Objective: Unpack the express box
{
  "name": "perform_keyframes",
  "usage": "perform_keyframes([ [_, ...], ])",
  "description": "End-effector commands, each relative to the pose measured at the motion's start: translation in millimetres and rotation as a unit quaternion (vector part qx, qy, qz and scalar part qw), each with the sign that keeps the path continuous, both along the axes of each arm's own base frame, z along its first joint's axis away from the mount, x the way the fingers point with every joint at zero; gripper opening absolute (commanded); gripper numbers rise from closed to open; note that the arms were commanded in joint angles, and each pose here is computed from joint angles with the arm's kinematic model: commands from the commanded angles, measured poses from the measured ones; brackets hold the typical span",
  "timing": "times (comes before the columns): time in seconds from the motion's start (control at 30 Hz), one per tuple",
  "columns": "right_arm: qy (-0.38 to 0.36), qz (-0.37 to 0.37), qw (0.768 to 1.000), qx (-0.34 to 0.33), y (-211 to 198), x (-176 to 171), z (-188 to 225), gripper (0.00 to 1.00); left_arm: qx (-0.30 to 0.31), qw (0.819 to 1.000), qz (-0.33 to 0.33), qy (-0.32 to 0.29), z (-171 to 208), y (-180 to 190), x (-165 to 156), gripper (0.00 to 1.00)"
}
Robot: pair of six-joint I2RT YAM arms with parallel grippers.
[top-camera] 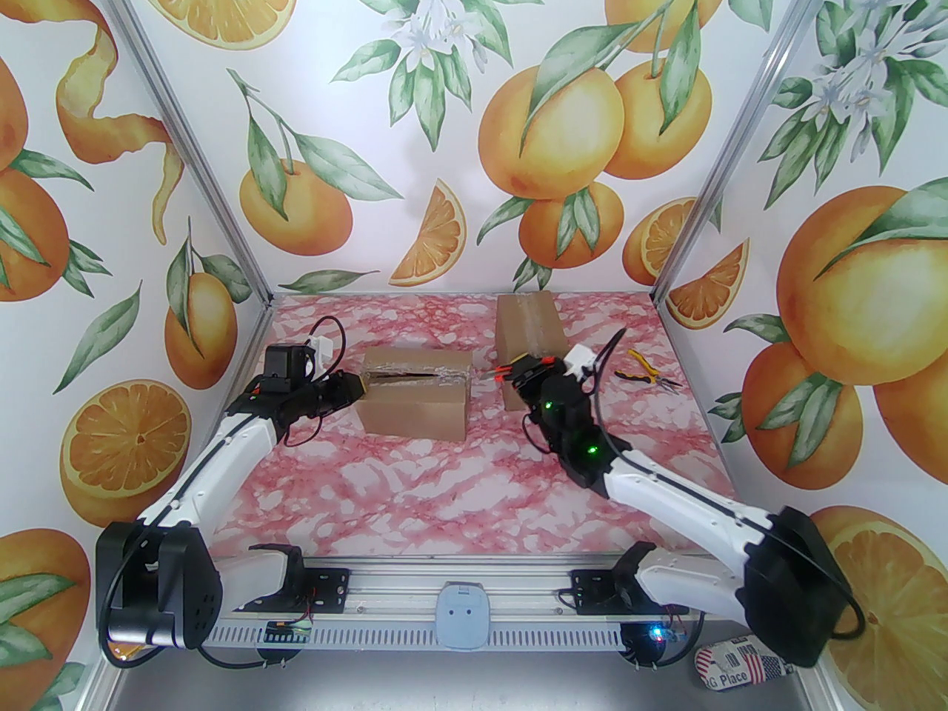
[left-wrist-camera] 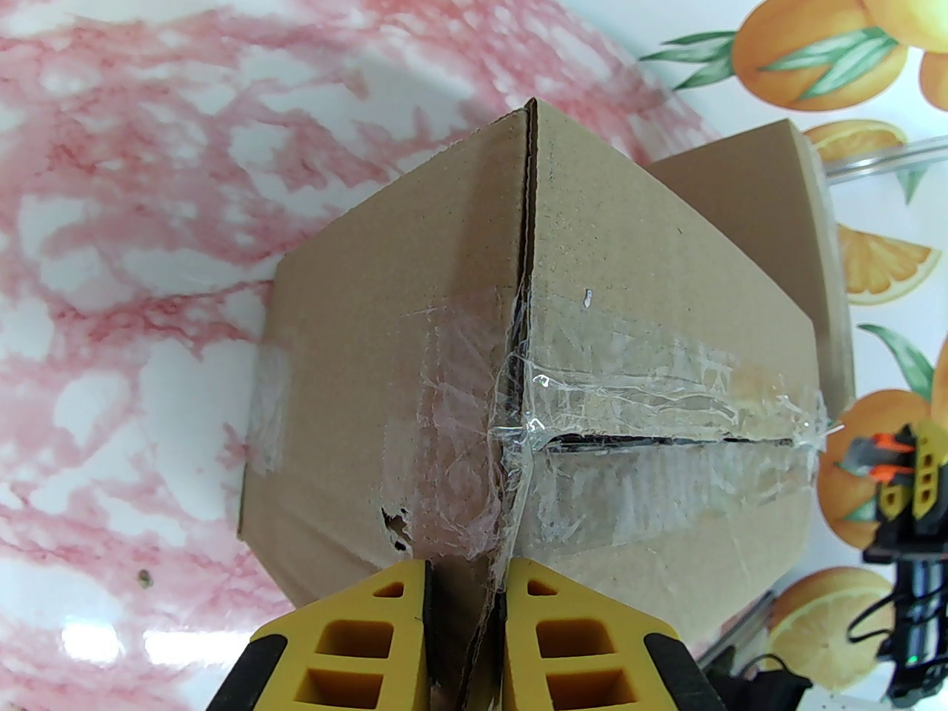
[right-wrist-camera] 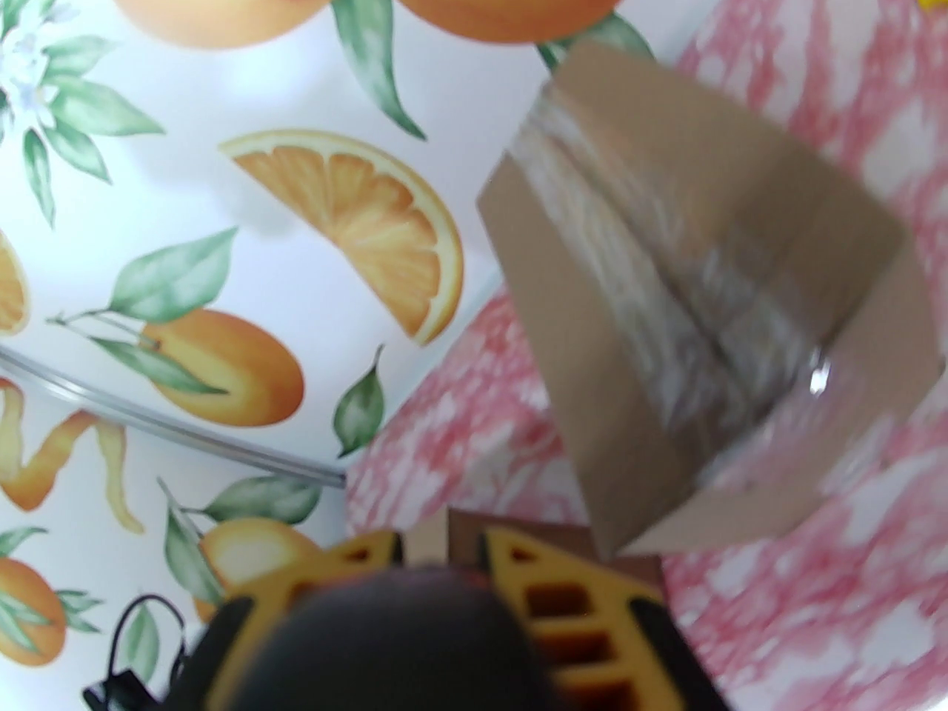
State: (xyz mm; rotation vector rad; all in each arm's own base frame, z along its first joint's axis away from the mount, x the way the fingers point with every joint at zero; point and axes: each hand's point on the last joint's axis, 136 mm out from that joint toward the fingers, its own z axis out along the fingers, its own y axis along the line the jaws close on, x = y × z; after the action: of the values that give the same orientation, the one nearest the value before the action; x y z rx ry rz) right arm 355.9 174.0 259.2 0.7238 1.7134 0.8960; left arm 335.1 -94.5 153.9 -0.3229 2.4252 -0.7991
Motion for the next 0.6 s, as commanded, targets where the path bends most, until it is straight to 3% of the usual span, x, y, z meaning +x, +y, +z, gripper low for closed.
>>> perform_keyframes([
  [0.0,0.016,0.073,0.994,-0.082,14.2,-11.3,7.8,0.0,0.025,0.987,0.042,0.152,-60.0,16.1,-45.4,0.18],
  [0.07,0.044,0.116,0.987,-0.1,28.1,-20.3,-2.3,0.0,0.01,0.989,0.05,0.138,-50.7,14.0,-40.1,0.21],
  [0.3,0.13,0.169,0.967,-0.137,57.4,-55.3,-45.5,0.0,-0.04,0.99,0.103,0.092,-19.7,4.3,-52.5,0.56],
  [0.4,0.141,0.184,0.963,-0.137,68.1,-56.9,-49.9,0.0,-0.009,0.994,0.1,0.038,10.2,12.9,-50.3,0.66],
  [0.57,0.168,0.226,0.95,-0.136,98.1,-61.3,-62.6,0.0,0.08,0.995,0.039,-0.049,64.3,22.3,-39.5,0.85],
])
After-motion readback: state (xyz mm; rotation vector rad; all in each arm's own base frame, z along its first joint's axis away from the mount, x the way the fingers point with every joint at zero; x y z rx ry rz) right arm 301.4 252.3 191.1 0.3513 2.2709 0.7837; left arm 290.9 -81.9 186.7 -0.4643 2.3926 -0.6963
